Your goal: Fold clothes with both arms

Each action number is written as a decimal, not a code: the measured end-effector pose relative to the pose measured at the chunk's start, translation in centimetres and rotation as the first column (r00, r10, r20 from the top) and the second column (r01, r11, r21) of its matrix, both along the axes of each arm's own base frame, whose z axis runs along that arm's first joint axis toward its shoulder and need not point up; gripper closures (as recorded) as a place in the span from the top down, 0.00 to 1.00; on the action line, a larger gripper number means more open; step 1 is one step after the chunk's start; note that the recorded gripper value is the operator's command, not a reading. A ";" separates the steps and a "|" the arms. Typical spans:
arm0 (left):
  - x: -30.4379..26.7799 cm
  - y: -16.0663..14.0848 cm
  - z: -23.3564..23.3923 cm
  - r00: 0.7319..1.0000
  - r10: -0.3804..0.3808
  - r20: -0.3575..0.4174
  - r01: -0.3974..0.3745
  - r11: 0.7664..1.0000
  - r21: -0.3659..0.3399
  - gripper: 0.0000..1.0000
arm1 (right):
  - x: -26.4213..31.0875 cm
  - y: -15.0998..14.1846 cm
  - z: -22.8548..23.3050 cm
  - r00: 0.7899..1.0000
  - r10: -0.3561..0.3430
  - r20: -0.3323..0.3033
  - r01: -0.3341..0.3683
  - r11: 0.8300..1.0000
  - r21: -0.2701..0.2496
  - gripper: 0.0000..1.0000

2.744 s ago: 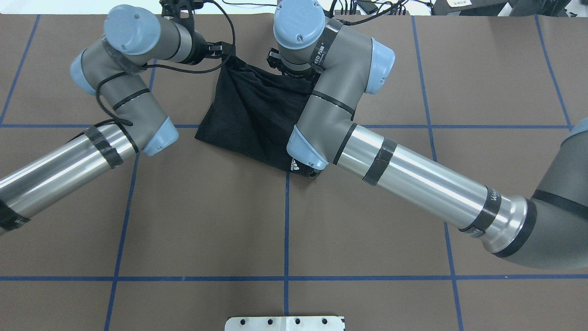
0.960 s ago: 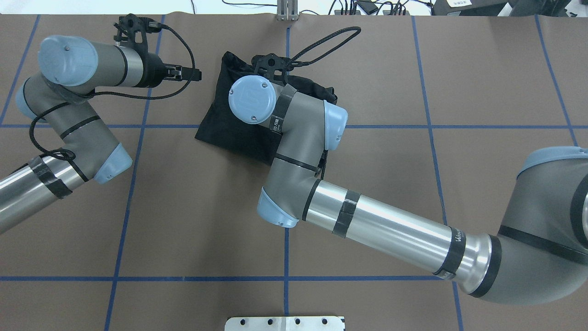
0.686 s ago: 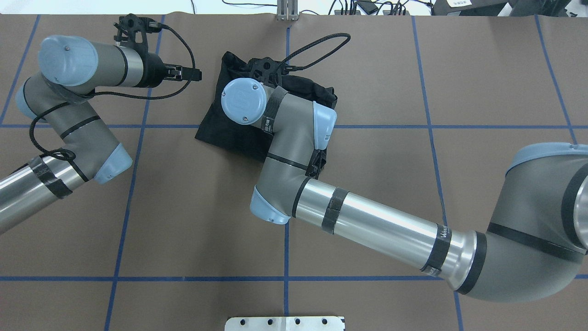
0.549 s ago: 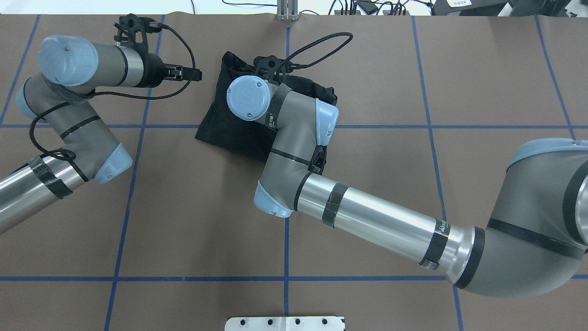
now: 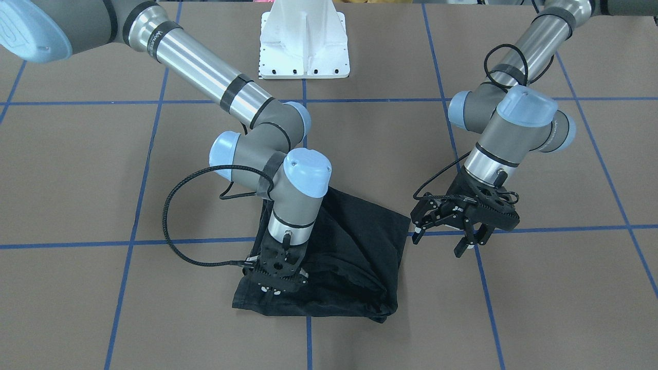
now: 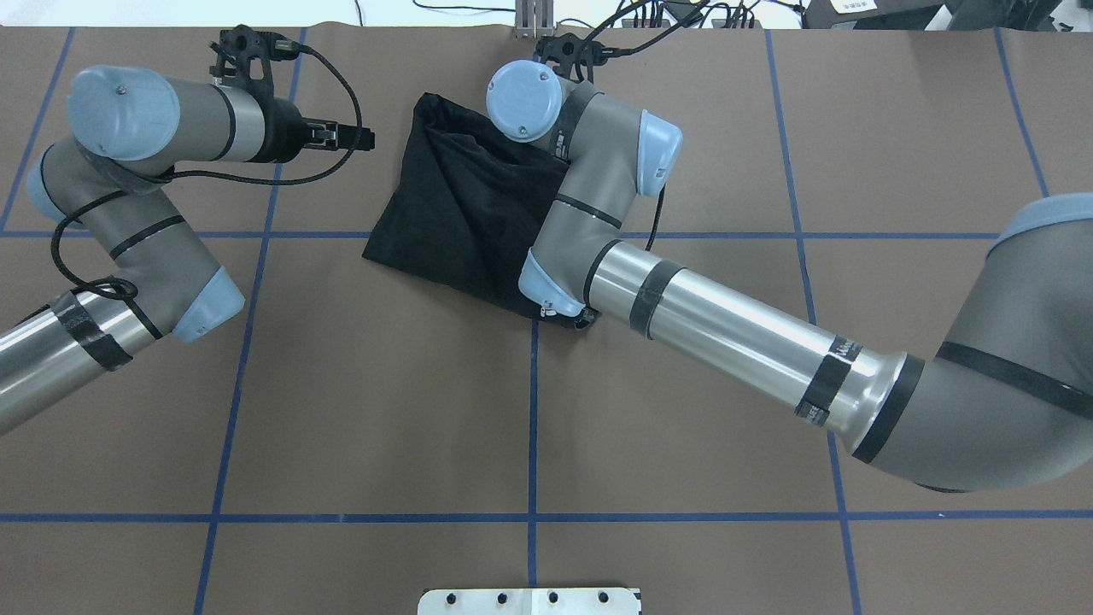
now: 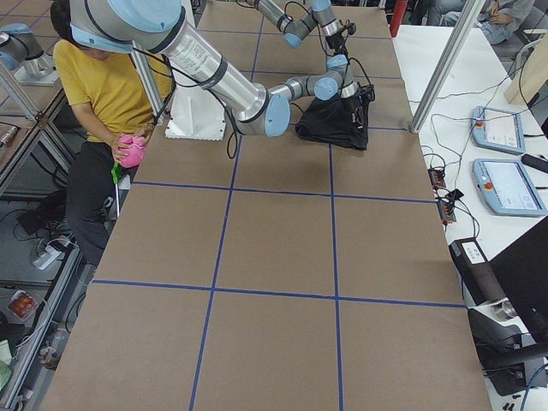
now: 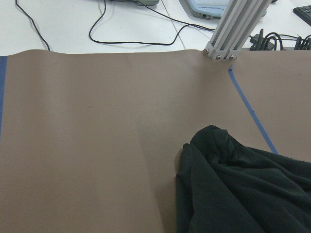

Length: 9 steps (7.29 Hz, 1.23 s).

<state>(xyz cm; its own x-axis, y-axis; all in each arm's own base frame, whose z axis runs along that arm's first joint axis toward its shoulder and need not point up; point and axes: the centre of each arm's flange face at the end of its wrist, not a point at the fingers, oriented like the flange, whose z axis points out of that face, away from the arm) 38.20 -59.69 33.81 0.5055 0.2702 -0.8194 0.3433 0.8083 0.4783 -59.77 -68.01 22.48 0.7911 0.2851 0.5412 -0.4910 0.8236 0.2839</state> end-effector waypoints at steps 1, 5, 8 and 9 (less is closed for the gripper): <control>-0.4 0.5 0.2 1.000 0.000 -0.002 0.000 1.000 0.002 1.00 | 2.4 -2.2 0.4 1.000 -0.001 -0.010 0.001 1.000 0.000 0.00; -2.0 1.5 -0.8 0.999 0.038 0.030 -0.038 0.999 -0.024 1.00 | 5.0 -3.2 -3.7 0.984 -0.109 0.142 0.115 0.992 -0.040 1.00; -9.3 2.9 -4.3 0.940 0.126 0.317 -0.088 0.987 -0.131 1.00 | 11.5 0.6 -0.8 0.957 -0.246 0.156 0.261 0.961 -0.088 1.00; -12.2 3.0 -3.0 0.908 0.151 0.392 -0.067 0.973 -0.219 1.00 | 16.2 3.4 1.4 0.944 -0.306 0.122 0.317 0.944 -0.091 1.00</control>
